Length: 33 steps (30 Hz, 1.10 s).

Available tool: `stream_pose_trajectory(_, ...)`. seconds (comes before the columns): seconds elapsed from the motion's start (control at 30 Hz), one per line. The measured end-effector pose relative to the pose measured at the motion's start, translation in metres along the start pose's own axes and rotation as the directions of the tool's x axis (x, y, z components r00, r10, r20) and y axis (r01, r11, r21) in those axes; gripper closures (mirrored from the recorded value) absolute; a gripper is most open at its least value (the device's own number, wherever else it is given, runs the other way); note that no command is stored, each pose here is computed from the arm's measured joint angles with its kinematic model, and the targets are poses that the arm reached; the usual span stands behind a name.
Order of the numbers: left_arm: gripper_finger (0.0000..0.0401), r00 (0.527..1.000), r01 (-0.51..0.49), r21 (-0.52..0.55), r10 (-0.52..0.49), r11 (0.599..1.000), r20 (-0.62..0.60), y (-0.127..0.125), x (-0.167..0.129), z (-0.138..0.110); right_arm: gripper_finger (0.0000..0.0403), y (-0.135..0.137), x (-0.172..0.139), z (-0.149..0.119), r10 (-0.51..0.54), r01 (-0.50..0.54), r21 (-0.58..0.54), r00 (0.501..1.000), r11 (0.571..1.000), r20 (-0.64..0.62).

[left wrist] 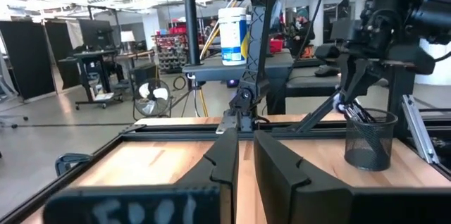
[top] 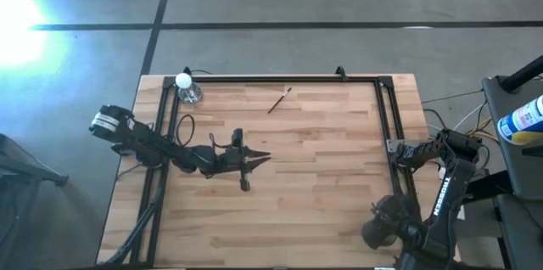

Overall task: Pick & Place Makeup Brushes
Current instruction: Put the black eyeshadow brush into the makeup holder, then put the black lash brush into the makeup holder

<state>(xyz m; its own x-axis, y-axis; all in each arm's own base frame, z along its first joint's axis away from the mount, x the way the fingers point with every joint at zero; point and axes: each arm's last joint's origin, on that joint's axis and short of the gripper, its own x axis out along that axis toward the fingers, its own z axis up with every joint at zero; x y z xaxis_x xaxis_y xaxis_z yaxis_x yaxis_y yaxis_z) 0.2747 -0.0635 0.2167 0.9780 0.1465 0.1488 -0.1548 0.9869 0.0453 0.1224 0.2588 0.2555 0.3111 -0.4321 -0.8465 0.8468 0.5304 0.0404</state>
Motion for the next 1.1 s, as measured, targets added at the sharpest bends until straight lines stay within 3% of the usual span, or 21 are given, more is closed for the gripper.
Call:
stream_pose_trajectory(0.3,0.036,1.0,0.0,-0.026,0.0,1.0,-0.005,0.0,0.0,-0.0005,0.0311,0.0002,0.0027,-0.0002,-0.021,0.021,0.018,1.0,1.0,-0.02)
stream_pose_trajectory(0.5,0.036,1.0,0.0,-0.029,-0.001,1.0,-0.009,-0.0001,0.0,-0.0009,0.0291,0.003,0.0051,0.0032,-0.029,0.03,0.035,0.999,0.999,-0.019)
stream_pose_trajectory(0.63,0.036,1.0,0.001,-0.028,-0.001,1.0,-0.012,-0.0001,0.0,-0.0012,0.0312,0.0045,0.0064,0.0052,-0.033,0.034,0.043,0.999,0.998,-0.02)
stream_pose_trajectory(0.83,0.0359,1.0,0.001,-0.025,-0.002,1.0,-0.018,-0.0002,0.0,-0.0019,0.0384,0.0071,0.0008,0.0065,-0.019,0.02,0.021,0.999,1.0,-0.044)
stream_pose_trajectory(1.1,0.0359,1.0,0.001,-0.025,-0.002,1.0,-0.018,-0.0002,0.0,-0.0019,0.0394,0.0079,-0.0011,0.007,-0.096,0.093,-0.026,0.982,0.995,-0.16)
